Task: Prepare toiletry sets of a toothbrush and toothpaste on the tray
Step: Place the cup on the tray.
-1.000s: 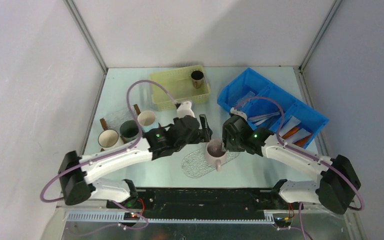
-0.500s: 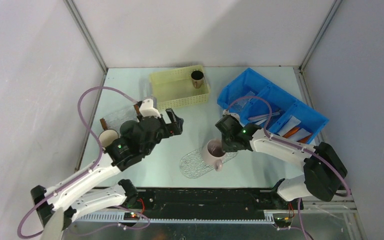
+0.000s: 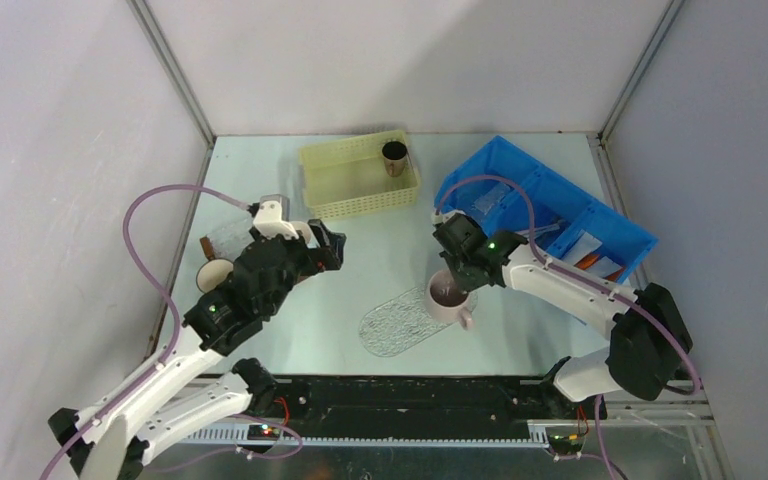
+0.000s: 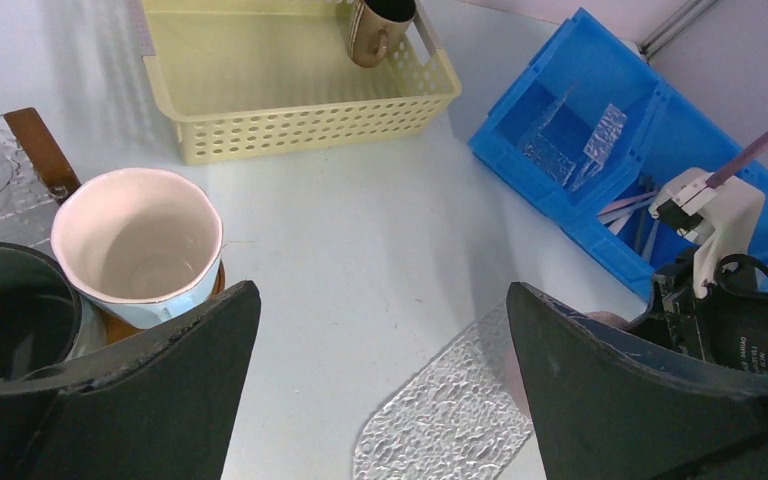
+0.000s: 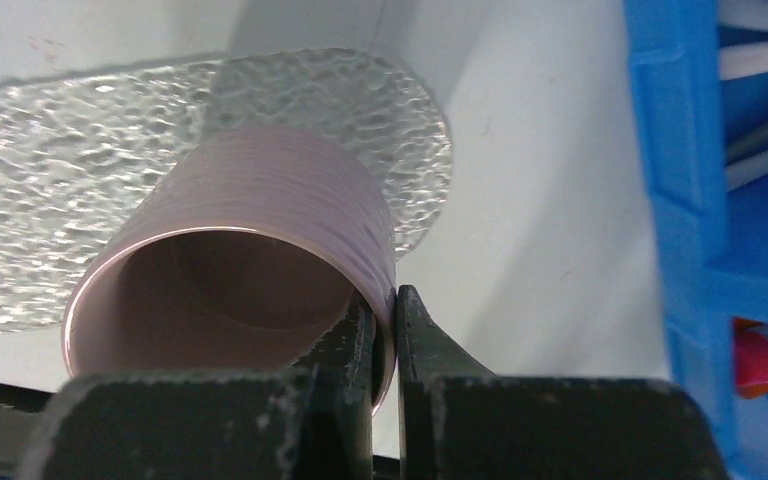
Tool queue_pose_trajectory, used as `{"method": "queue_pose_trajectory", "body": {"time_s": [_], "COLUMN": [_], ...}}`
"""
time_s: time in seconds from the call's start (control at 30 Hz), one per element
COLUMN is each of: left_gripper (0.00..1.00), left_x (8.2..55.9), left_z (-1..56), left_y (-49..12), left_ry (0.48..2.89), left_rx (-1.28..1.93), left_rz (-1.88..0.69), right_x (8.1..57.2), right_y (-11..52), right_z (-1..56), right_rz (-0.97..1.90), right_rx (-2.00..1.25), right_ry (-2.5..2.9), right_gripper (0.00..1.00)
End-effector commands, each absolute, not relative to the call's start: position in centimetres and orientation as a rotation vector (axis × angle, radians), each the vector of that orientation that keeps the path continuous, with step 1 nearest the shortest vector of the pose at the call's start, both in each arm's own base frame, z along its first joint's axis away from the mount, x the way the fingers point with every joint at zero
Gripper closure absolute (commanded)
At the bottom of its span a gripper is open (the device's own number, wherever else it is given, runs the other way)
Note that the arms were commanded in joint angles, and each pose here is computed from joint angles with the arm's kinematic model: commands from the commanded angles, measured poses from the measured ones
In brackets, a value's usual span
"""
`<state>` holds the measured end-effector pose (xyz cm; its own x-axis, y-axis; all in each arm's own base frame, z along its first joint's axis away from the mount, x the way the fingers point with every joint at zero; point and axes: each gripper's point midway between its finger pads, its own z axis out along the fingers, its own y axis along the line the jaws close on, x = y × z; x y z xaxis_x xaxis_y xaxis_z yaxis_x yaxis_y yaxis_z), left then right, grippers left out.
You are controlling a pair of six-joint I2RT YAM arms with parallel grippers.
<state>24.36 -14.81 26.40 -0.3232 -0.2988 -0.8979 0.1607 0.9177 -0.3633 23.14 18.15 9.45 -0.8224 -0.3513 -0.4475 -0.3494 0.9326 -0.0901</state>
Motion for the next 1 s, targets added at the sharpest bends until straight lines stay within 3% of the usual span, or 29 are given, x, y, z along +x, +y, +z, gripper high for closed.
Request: {"method": "queue_pose_trajectory", "body": {"time_s": [0.0,0.37,0.97], "left_gripper": [0.00,0.00,0.00], "left_x": [24.7,25.8,27.1], "left_z": [27.2,26.6,26.0], "left_y": [-14.7,-14.8,-16.3], "left_ry": [1.829,1.864,1.899], "left_rx": [-0.074,-0.090,-0.083], "left_rz": [-0.471,-0.481,-0.521], "right_x": [26.3,28.0,26.8], "right_y": [17.8,18.6,18.3], "right_z": [11.7,10.6,7.2], "right_rz": [-0.069,-0.002,0.017], "right_rx": [-0.655,-0.668,-0.602], "right_ry": [2.477,2.410,2.466], "right_gripper": [1.00,1.00,1.00]}}
